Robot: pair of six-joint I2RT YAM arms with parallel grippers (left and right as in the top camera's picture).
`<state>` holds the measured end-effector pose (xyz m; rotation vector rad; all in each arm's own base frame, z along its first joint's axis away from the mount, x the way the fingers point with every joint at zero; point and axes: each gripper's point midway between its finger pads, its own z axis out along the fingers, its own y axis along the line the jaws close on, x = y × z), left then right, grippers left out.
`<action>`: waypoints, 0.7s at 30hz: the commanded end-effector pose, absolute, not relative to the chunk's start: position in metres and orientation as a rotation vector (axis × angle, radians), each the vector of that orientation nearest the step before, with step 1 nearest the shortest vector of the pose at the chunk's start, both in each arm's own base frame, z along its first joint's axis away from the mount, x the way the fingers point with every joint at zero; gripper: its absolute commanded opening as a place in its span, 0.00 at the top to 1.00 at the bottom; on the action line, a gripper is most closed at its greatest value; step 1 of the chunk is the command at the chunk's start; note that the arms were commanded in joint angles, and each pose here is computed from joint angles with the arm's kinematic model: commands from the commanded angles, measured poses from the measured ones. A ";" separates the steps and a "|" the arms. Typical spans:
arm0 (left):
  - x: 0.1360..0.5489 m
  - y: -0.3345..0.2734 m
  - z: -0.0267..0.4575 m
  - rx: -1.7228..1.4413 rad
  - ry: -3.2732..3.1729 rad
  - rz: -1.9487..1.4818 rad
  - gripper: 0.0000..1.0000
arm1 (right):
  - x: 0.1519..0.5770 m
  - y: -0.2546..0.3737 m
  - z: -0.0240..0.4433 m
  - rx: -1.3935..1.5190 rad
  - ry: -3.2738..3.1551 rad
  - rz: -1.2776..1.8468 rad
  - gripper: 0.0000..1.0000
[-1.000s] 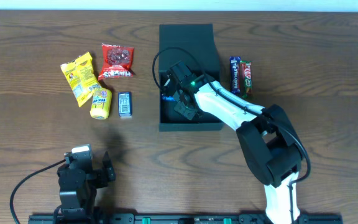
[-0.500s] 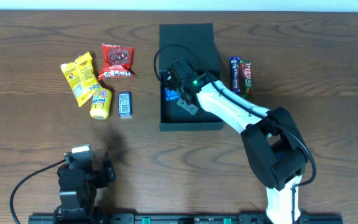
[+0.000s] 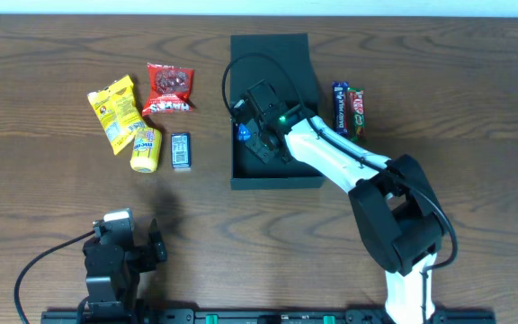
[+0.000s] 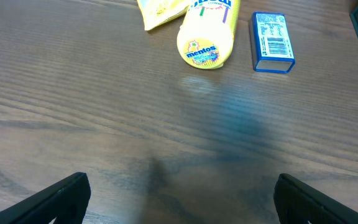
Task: Pack container
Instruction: 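Lower the Oreo pack into the box and open the right gripper, then withdraw the right gripper up and to the right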
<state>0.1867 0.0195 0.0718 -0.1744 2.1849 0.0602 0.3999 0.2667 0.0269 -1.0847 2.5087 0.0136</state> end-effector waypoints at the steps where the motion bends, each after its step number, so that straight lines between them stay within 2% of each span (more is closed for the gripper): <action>1: 0.185 0.021 0.066 -0.179 2.197 0.073 0.05 | 0.401 0.275 0.042 -0.978 2.511 0.075 0.99; 11: 0.185 0.021 0.066 -0.179 2.197 0.073 0.05 | 0.400 0.274 0.051 -0.974 2.504 0.078 0.99; 16: 0.185 0.021 0.066 -0.179 2.197 0.073 0.04 | 0.406 0.275 0.099 -0.926 2.409 0.108 0.99; 21: 0.185 0.021 0.066 -0.179 2.197 0.073 0.05 | 0.407 0.265 0.182 -0.835 2.255 0.149 0.99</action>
